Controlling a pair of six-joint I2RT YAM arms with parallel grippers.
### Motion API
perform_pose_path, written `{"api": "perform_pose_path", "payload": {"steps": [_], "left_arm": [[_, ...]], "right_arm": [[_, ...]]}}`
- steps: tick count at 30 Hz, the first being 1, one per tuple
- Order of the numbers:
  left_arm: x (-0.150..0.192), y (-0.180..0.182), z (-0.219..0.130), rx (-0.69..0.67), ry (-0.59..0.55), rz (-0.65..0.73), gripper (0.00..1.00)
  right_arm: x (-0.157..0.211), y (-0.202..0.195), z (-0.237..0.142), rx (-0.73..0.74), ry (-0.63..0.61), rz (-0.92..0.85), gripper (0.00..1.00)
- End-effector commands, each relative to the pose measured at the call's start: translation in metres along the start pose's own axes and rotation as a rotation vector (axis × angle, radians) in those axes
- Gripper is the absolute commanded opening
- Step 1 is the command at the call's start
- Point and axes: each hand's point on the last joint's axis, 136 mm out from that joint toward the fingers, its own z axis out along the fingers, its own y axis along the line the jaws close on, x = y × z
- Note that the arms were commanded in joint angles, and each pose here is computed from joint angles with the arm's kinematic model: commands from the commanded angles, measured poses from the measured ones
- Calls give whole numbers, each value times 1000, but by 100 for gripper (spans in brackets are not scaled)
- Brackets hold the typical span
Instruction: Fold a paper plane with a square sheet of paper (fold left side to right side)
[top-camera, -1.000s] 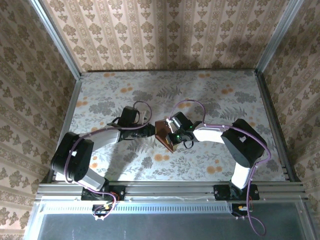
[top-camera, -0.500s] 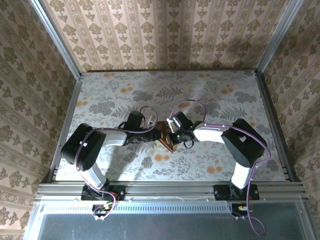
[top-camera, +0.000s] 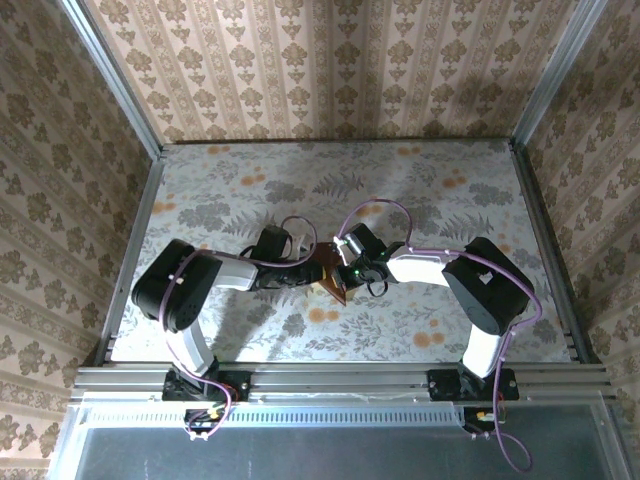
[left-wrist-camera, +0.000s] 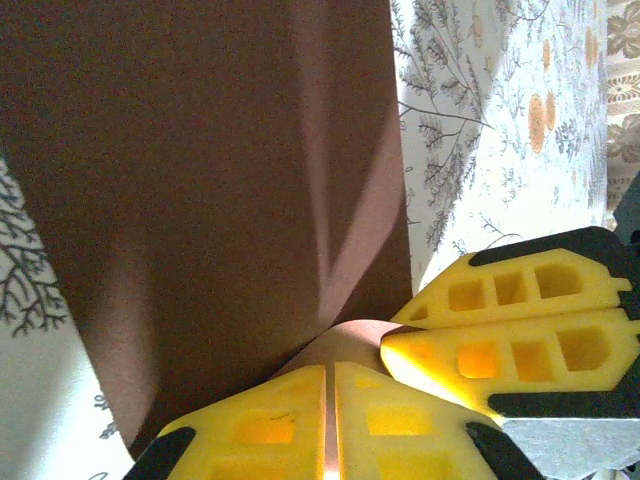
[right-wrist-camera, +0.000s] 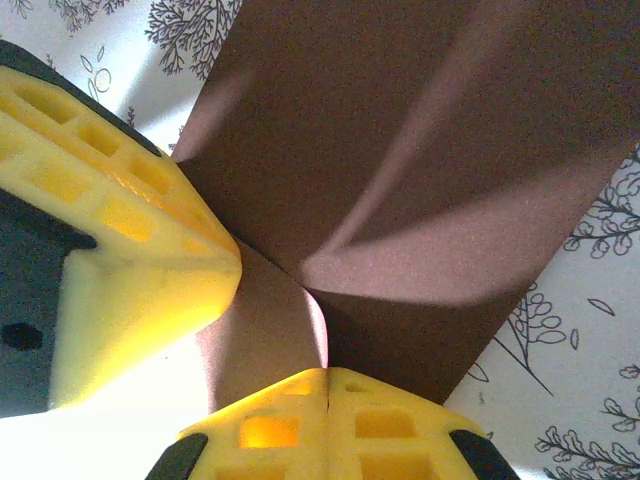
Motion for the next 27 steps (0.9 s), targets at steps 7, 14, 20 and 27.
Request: {"api": "perform_pose_path", "payload": {"steps": [7, 14, 20, 27], "left_arm": [[7, 24, 6, -112, 37, -4, 11], [19, 42, 6, -196, 87, -40, 10], [24, 50, 9, -226, 111, -63, 8], [24, 54, 13, -240, 124, -80, 7]], "right_arm": [[30, -23, 6, 79, 104, 35, 0], [1, -14, -10, 55, 33, 26, 4], [-16, -14, -25, 59, -7, 25, 13], [-12, -24, -38, 98, 6, 39, 25]]}}
